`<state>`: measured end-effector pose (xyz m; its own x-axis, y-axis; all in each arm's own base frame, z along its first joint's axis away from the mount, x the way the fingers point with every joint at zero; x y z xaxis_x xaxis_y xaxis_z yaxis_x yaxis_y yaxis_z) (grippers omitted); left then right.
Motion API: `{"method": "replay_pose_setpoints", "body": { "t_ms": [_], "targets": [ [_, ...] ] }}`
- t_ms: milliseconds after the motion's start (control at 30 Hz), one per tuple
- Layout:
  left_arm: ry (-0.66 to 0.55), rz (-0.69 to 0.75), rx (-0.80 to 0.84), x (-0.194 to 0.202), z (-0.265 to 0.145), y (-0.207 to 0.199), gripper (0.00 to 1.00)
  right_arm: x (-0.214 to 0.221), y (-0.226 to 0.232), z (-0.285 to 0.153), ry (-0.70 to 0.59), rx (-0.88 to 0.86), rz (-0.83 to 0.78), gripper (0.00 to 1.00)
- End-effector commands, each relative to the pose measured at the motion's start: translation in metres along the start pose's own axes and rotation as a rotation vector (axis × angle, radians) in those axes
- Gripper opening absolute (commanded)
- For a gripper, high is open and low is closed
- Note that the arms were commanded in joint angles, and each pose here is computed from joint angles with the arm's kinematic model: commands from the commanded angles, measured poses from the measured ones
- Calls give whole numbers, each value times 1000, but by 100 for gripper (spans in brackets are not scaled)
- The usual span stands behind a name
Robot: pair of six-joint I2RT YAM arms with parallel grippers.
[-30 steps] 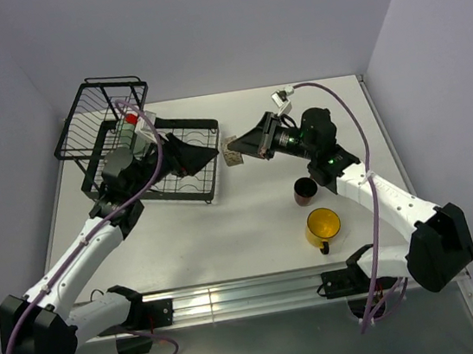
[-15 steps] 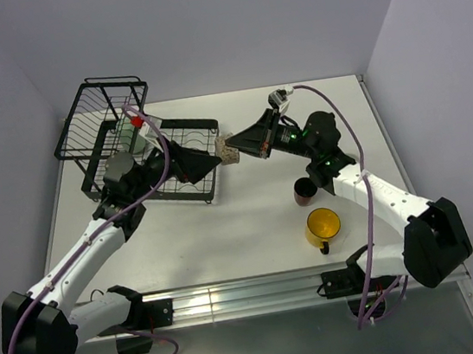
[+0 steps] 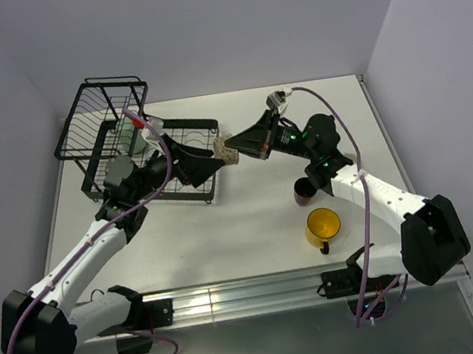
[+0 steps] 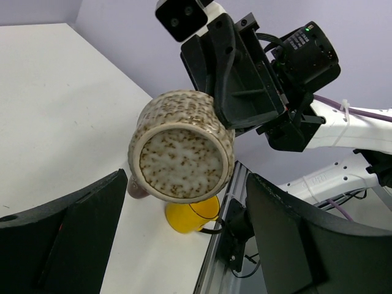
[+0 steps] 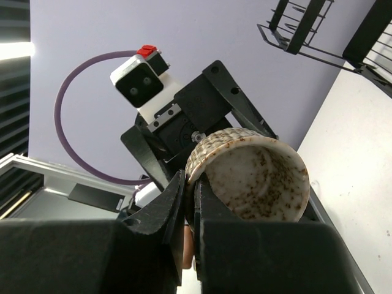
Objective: Load the cups into the dish rack
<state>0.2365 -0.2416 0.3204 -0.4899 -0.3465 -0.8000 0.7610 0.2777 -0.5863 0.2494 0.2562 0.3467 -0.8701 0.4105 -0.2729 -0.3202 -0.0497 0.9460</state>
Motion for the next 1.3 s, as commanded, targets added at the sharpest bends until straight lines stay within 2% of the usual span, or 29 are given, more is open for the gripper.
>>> {"method": "replay_pose_setpoints", "body": {
  "t_ms": [0,400,1100,1200,1267],
  "targets": [
    [-24,70,69,-8,1,-15,86,0,7,-1,6,-61,-22,0],
    [6,68,57,-2,19,-13,85,3,8,-1,19,-72,-16,0],
    [-37,49,26,-10,26,-7,83,9,3,1,41,-66,-10,0],
    [-33,45,21,-9,27,-6,81,9,3,1,42,-69,-9,0],
    [-36,42,21,-10,27,-6,74,10,3,2,44,-67,-8,0]
  ]
}}
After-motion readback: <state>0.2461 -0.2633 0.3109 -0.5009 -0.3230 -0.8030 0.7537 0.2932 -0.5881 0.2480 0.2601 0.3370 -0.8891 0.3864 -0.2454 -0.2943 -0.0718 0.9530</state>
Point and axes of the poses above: each gripper's point midway between its finger pads, its own z axis out along the fingers, its own y axis along the line the jaws close on, x = y × z, the point moved 4 cm from there along -z, back along the fingers, and after that the axes turned 1 degree about -z, right-handed, at the moved point
